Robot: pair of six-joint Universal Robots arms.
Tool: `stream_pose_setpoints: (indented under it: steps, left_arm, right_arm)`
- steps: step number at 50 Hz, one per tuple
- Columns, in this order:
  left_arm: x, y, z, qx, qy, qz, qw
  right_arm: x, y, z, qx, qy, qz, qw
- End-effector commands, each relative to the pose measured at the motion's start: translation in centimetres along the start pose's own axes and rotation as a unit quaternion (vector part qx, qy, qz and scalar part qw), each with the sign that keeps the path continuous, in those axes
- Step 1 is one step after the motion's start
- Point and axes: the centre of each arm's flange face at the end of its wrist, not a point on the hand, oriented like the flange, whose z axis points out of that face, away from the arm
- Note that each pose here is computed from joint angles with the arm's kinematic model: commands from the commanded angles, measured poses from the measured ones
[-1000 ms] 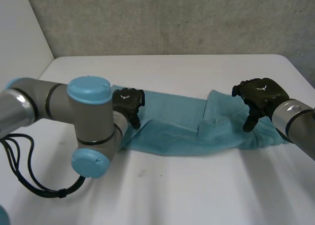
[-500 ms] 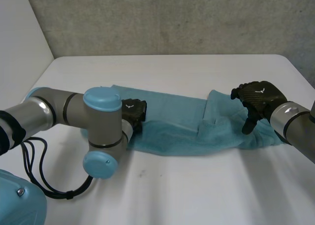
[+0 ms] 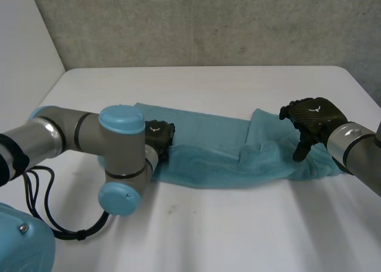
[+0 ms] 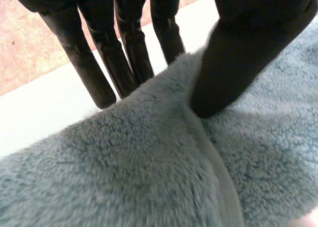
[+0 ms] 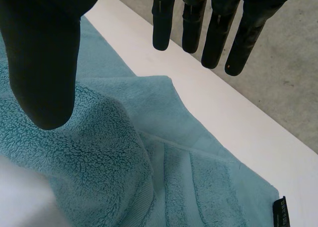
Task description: Fold the laundry
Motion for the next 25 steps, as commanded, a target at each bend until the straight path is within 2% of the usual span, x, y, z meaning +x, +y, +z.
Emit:
stream_pose_setpoints:
  steps: [1, 8, 12, 15, 17, 25]
  left_arm:
    - [-1.1, -3.6, -2.3, 0.037, -0.018, -0.001, 0.999]
    - [-2.6, -8.7, -7.5, 0.109, -0.029, -0.013, 0.994]
    - [-2.9, -9.6, -9.4, 0.121, -0.029, -0.015, 0.992]
    - [-3.3, -10.4, -12.0, 0.133, -0.03, -0.017, 0.99]
    - [-3.5, -10.6, -12.8, 0.139, -0.031, -0.018, 0.99]
    - [-4.2, -10.5, -15.1, 0.143, -0.036, -0.019, 0.989]
  right_arm:
    - [0.1, -0.4, 0.1, 0.008, -0.004, 0.001, 1.0]
    - [0.4, -1.7, 0.3, 0.008, -0.015, 0.005, 1.0]
    - [0.1, -1.8, 0.6, -0.018, -0.048, 0.015, 0.999]
    - [-0.6, -1.3, 1.4, -0.067, -0.116, 0.036, 0.99]
    - [-0.8, -1.1, 1.7, -0.08, -0.137, 0.043, 0.986]
    - [-1.2, 0.5, 4.5, -0.112, -0.171, 0.044, 0.978]
